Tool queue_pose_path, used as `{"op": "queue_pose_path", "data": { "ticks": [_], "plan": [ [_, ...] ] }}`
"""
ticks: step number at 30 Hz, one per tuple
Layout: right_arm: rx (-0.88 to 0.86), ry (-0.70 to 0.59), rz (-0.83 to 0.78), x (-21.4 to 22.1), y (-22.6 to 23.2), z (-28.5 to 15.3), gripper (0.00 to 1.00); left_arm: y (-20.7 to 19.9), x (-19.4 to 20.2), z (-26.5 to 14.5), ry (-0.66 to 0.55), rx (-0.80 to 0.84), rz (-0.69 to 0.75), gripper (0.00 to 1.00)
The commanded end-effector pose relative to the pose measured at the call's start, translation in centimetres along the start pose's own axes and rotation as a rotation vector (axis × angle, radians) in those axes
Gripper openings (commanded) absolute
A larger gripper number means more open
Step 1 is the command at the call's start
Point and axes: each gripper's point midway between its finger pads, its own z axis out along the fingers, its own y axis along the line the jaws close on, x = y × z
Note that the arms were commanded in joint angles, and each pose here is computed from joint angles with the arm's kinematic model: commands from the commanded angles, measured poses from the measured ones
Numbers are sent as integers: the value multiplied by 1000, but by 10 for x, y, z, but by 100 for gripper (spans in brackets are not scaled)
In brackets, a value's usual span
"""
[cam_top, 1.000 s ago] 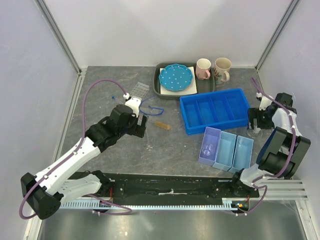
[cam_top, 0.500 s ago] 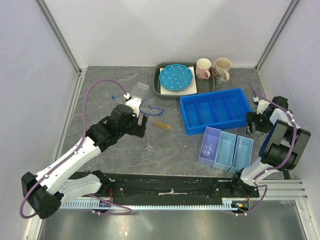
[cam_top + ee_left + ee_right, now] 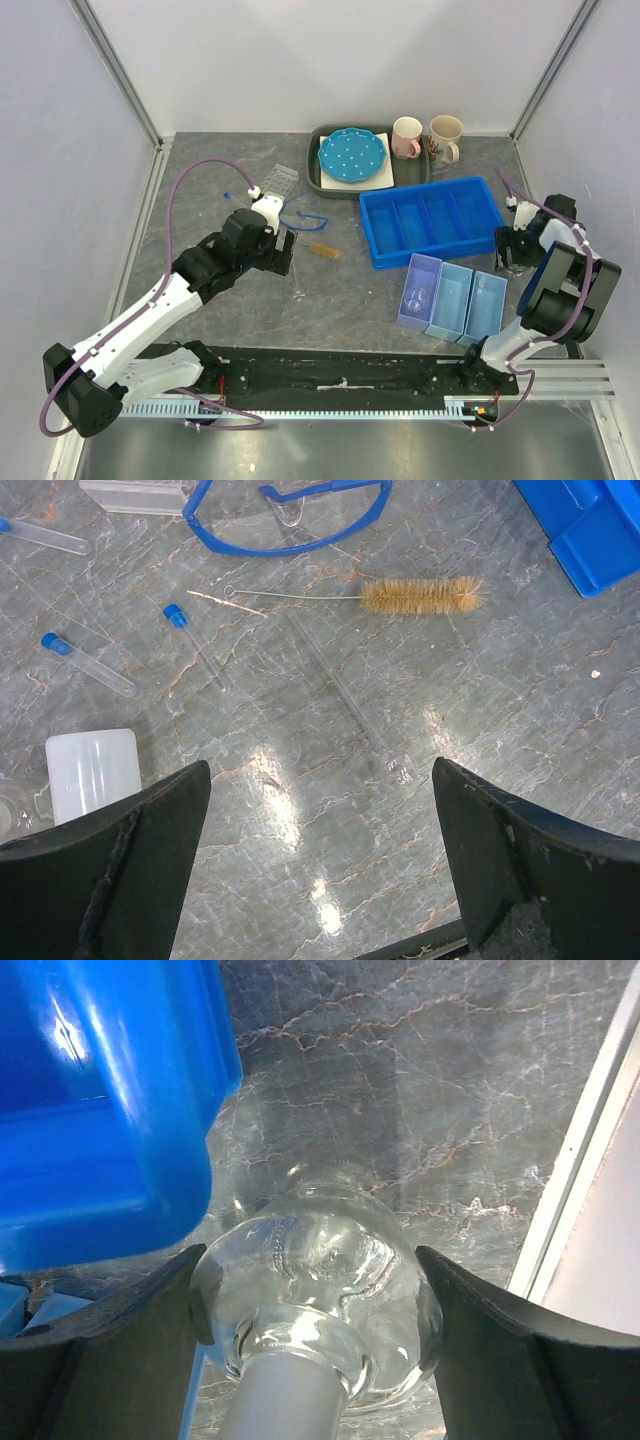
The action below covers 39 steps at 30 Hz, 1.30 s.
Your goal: Organize the chemistry lab equipment
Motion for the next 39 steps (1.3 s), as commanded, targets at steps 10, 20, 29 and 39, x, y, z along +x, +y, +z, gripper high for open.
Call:
{"op": "queue_pose_path", "data": {
  "ticks": [10,20,29,39],
  "plan": [
    [87,-177,-65,-39,-10,-70,57,3,-5,0,-27,-16,25,98],
    [-62,-275,-214,-45,41,-138,56,4,-5,1,-25,-24,27,98],
    [-309,-272,-470,-16,134,-152,56,5,-5,2,-22,-25,27,98],
    [-442,-235,-776,29,170,-133,59,5,-2,4,-13,-29,31,98]
  ]
}}
